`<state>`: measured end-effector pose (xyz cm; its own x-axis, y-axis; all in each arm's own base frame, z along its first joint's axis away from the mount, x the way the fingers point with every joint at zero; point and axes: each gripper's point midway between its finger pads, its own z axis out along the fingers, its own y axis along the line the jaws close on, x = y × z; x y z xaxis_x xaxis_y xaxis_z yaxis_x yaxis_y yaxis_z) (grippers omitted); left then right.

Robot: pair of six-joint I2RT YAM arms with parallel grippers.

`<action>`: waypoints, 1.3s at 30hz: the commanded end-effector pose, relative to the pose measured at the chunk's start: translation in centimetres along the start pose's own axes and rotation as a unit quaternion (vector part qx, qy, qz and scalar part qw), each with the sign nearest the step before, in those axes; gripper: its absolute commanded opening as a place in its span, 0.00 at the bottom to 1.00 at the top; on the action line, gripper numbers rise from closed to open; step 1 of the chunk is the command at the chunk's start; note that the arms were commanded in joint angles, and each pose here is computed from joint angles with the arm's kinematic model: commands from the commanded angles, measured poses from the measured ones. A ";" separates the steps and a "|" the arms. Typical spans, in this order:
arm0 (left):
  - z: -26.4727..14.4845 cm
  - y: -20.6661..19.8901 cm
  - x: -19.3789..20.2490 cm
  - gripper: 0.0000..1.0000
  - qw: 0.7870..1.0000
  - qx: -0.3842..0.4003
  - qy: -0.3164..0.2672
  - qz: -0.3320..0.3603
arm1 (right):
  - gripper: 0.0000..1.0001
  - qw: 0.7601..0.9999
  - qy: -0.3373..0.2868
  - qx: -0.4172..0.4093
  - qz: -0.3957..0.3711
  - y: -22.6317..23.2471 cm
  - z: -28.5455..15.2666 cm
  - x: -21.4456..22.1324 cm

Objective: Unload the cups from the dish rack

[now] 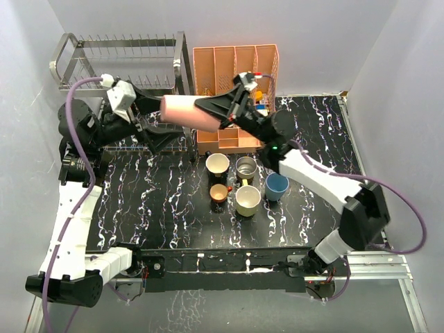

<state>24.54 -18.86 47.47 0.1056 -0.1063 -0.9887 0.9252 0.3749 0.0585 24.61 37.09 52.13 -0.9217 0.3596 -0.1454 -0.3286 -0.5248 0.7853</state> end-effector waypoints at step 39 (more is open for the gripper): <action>-19.5 12.3 29.7 0.97 0.833 -0.401 0.316 -0.211 | 0.08 0.530 0.376 0.661 -0.376 -34.9 -17.3 9.0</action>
<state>31.46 0.80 15.63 -0.6415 0.0396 -0.7661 0.2519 0.9542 -0.1616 22.59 44.62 10.86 -0.6753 -0.5707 -0.4672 -0.6627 0.7476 0.0447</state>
